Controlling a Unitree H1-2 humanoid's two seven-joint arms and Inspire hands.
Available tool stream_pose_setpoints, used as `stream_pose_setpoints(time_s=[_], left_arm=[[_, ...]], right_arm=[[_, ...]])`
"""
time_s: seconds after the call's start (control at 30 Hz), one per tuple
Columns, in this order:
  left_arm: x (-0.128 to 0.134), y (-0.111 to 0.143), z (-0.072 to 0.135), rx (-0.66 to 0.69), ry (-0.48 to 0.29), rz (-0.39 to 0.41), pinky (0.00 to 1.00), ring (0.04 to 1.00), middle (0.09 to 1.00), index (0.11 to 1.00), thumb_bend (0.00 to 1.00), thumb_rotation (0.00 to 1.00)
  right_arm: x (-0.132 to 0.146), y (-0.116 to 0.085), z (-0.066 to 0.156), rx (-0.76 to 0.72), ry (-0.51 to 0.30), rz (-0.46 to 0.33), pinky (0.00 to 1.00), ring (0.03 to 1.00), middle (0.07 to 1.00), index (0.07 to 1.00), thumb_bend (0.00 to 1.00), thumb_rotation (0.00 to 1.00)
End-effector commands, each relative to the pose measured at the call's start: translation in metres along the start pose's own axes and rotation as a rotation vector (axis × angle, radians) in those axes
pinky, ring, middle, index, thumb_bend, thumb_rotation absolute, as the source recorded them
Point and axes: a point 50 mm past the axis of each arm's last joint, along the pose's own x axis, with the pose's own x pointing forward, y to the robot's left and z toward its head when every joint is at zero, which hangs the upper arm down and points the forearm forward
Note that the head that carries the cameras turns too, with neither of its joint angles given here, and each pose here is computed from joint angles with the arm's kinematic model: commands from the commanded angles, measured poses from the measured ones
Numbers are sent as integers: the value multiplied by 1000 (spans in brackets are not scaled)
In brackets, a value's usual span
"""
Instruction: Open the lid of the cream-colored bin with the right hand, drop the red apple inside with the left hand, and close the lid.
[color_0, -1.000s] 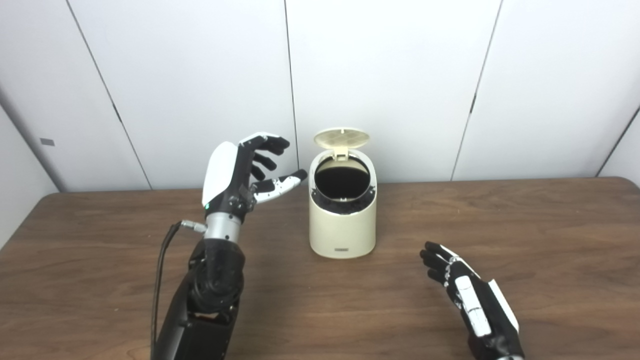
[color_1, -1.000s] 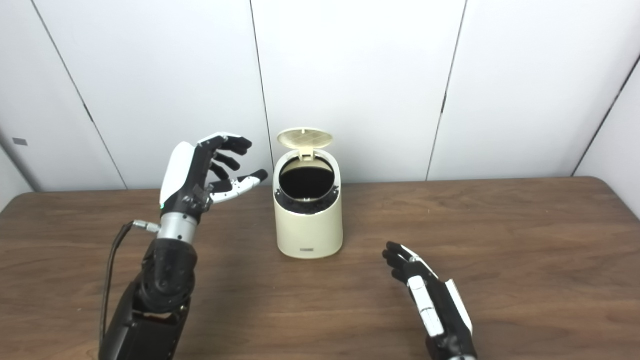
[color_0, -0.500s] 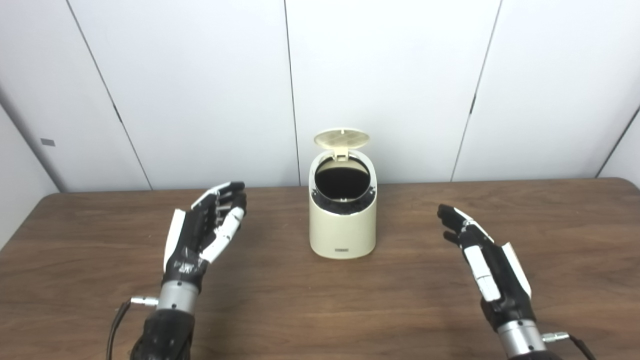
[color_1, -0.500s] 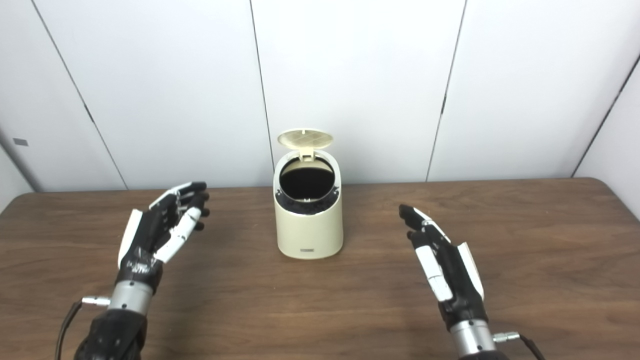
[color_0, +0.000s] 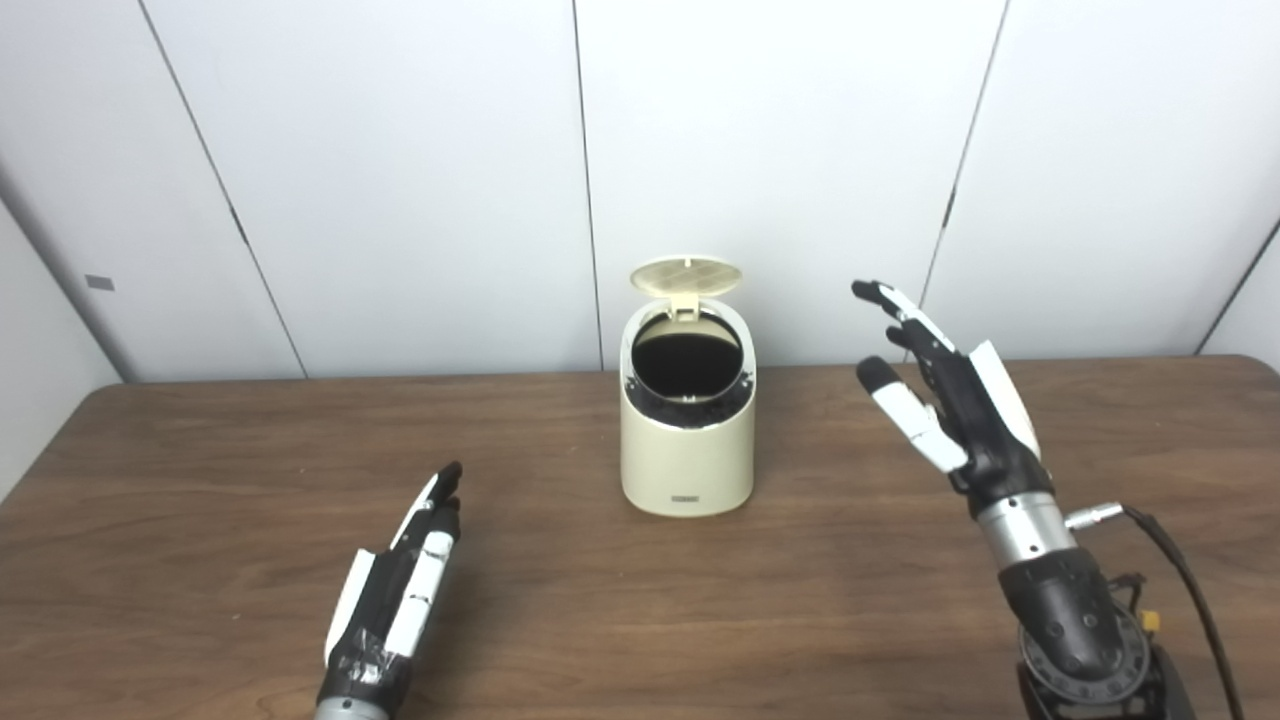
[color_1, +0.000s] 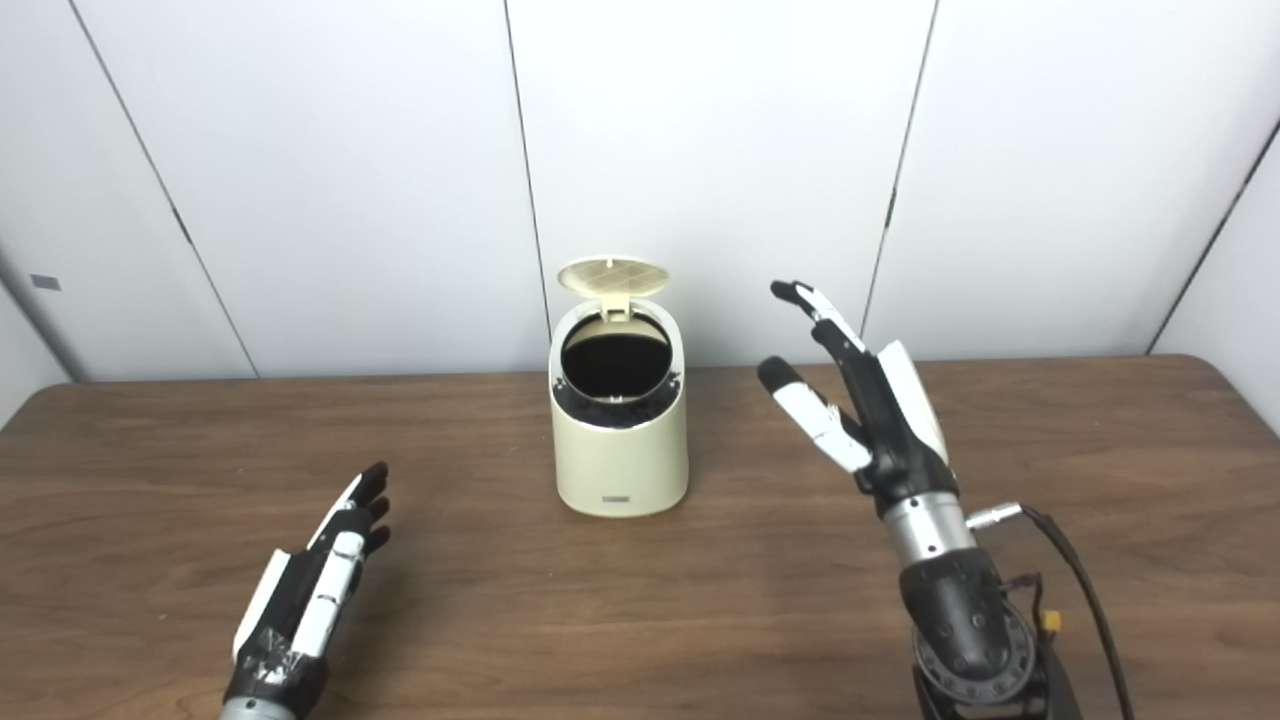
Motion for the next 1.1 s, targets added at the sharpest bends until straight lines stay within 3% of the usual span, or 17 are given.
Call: stream_pose_setpoints(time_s=[0.0, 0.07, 0.27, 0.33, 0.47, 0.63, 0.9, 1.07], left_arm=[[-3, 5, 0, 45, -49, 20, 967, 984, 995, 1000, 598, 954], [-9, 7, -6, 87, -48, 30, 959, 973, 982, 995, 638, 974], [-20, 5, -23, 78, -38, 70, 965, 966, 966, 976, 625, 957], [-21, 5, -28, 70, -41, 79, 964, 965, 964, 976, 620, 947], [-23, 5, -33, 64, -48, 88, 939, 946, 949, 968, 591, 921], [-23, 4, -31, 74, -48, 106, 916, 931, 937, 966, 612, 921], [-20, -4, -29, 56, -49, 103, 912, 926, 927, 955, 613, 908], [-20, -9, -28, 31, -37, 108, 915, 931, 929, 950, 613, 879]], right_arm=[[27, -12, 19, -84, -107, -20, 918, 945, 948, 898, 579, 908], [43, -16, 23, -145, -126, -15, 980, 984, 950, 899, 557, 907], [88, -25, 37, -218, -163, -2, 978, 1000, 964, 872, 540, 832], [97, -25, 43, -238, -162, 11, 967, 1000, 968, 870, 540, 820], [115, -23, 56, -287, -174, 45, 852, 1000, 980, 862, 574, 834], [129, -18, 59, -338, -179, 95, 824, 1000, 996, 842, 604, 847], [134, -7, 64, -443, -196, 204, 995, 1000, 1000, 793, 624, 869], [128, -3, 62, -464, -194, 234, 944, 1000, 1000, 791, 641, 874]])
